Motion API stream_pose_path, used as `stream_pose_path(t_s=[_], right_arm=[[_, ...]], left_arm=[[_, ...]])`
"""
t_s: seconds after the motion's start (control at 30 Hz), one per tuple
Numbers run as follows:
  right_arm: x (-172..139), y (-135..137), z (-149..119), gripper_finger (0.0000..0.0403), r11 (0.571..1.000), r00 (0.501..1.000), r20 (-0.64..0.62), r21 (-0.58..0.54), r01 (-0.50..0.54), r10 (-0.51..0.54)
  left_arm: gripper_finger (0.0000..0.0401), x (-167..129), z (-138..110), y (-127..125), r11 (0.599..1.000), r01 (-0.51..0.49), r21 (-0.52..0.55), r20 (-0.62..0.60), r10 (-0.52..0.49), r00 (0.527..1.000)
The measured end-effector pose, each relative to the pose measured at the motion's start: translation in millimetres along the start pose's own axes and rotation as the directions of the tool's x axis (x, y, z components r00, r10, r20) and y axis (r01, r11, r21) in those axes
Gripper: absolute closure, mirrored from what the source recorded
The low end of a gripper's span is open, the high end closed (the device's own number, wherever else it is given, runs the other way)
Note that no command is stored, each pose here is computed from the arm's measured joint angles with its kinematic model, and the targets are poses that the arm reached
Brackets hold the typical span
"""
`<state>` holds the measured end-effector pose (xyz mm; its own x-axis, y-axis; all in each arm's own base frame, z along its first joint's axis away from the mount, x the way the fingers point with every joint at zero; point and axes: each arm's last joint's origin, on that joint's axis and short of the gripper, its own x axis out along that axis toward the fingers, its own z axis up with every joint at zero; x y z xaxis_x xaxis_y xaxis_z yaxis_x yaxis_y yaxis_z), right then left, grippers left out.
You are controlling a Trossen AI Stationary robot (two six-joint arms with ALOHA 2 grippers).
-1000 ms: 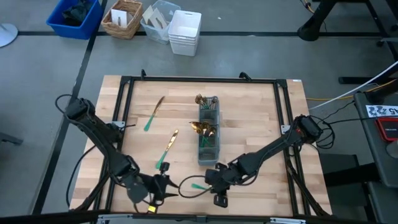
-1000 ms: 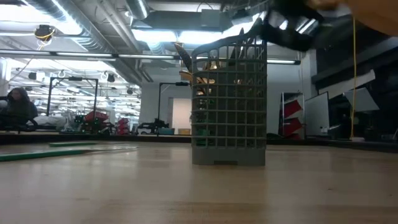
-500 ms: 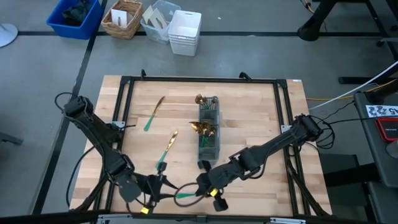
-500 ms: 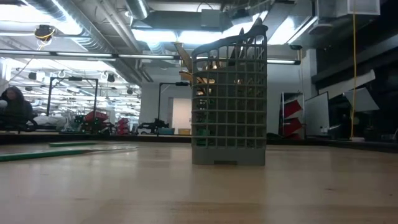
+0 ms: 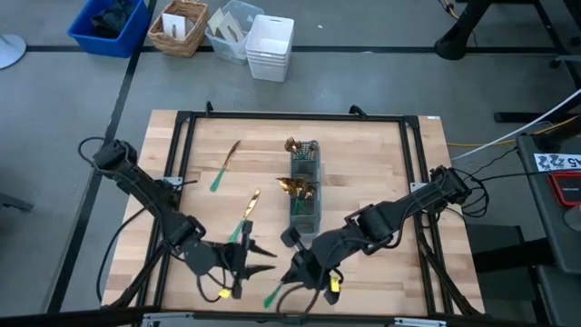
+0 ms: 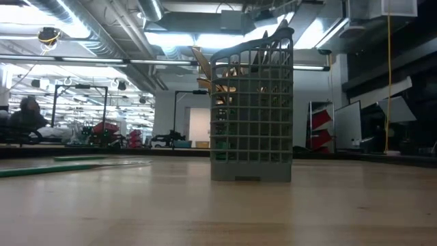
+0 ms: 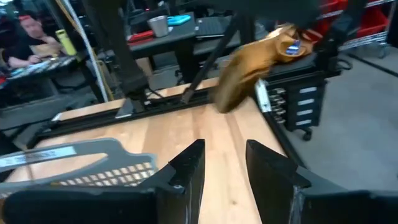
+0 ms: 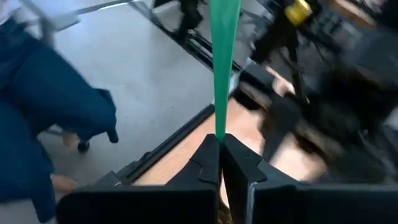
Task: Sort silverware
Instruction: Put the green spoon into the utensil rack
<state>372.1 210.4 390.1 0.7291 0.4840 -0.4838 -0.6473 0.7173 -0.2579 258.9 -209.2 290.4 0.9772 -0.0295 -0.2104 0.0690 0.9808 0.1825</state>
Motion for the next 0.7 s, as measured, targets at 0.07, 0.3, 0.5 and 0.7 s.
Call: stream_pose_path(t_s=[0.07,0.3,0.5,0.7], right_arm=[[0,1,1,0.0393,0.997,0.999,0.014,-0.069,-0.031,0.033],[0,4,2,0.0393,0.976,0.990,0.051,-0.180,-0.123,0.134],[0,4,3,0.0393,0.960,0.988,0.060,-0.252,-0.121,0.140],[-1,3,4,0.0393,0.947,0.988,0.076,-0.303,-0.107,0.136]], left_arm=[[0.0292,3,0,4,1.000,-0.014,0.013,-0.003,0.014,1.000],[0.0292,6,0,8,0.998,-0.025,0.062,-0.005,0.026,1.000],[0.0290,8,4,9,0.997,0.064,0.033,0.038,-0.065,0.997],[0.0258,17,4,21,0.998,0.064,0.003,0.038,-0.064,0.997]])
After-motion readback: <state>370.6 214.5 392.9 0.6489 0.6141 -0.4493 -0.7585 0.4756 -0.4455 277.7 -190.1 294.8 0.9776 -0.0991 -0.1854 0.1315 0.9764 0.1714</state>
